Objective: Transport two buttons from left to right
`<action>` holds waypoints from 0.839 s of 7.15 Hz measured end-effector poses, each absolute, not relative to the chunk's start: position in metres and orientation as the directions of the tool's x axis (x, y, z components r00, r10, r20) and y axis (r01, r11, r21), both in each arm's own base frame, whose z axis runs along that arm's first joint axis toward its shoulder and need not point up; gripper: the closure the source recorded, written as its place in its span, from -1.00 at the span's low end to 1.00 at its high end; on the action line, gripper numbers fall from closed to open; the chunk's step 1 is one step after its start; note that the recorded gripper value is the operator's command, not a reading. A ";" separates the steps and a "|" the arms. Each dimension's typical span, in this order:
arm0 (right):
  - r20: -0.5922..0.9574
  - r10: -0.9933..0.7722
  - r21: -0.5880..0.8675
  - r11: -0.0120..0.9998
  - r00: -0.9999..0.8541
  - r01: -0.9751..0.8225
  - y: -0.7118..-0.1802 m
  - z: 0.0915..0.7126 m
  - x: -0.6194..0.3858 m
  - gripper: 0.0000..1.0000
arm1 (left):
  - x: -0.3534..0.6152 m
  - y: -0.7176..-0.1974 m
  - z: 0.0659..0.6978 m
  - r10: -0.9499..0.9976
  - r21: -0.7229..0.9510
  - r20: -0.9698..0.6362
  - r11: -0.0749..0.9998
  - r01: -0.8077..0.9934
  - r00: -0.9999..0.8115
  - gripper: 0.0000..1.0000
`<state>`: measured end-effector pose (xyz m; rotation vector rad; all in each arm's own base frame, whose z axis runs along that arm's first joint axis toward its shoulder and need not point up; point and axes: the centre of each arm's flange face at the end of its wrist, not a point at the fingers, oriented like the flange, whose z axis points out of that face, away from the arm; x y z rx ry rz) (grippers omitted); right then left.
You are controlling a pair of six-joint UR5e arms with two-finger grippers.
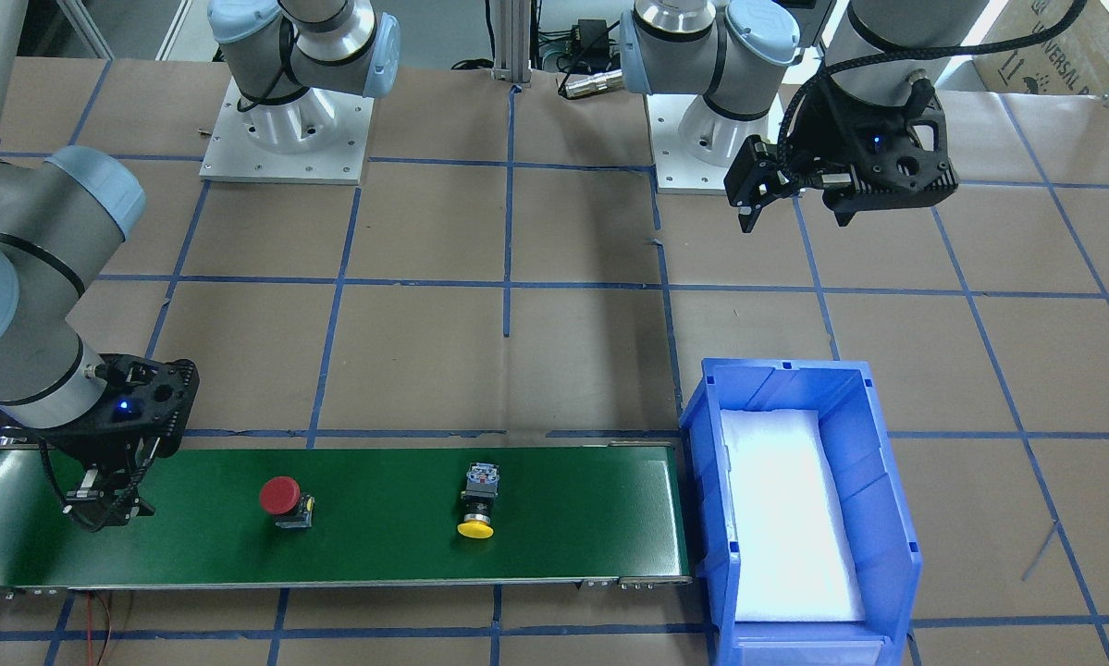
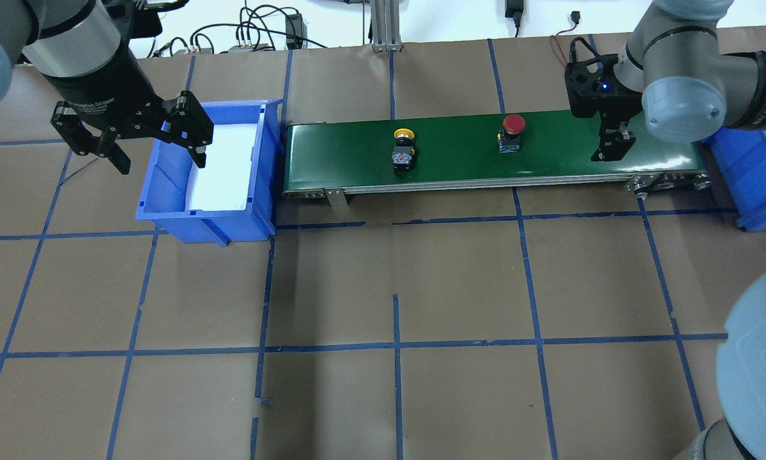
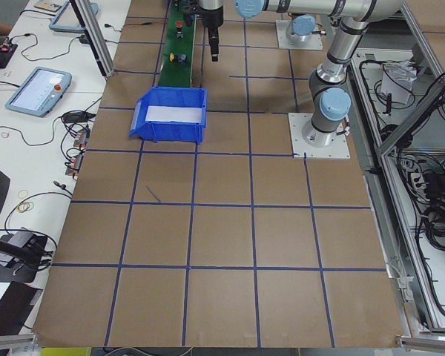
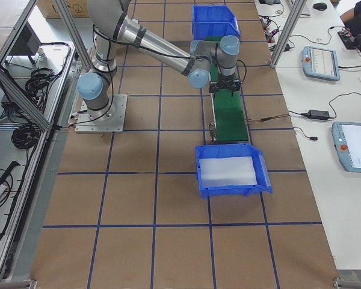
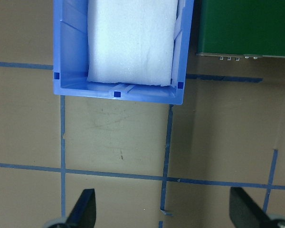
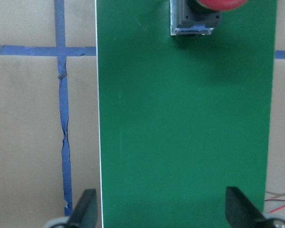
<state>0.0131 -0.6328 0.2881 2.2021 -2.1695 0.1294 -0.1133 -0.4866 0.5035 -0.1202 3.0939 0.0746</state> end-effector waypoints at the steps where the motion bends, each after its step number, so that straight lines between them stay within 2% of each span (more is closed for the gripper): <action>1: 0.093 -0.996 -0.055 -0.006 0.001 -0.998 -0.634 0.285 0.012 -0.89 | -0.113 -0.487 0.503 -0.076 0.046 -0.047 0.996 -0.078 -0.996 -1.00; 6: 0.079 -0.995 -0.139 0.054 -0.065 -0.989 -0.641 0.265 -0.036 -0.85 | -0.113 -0.486 0.503 -0.076 0.048 -0.048 0.996 -0.078 -0.996 -1.00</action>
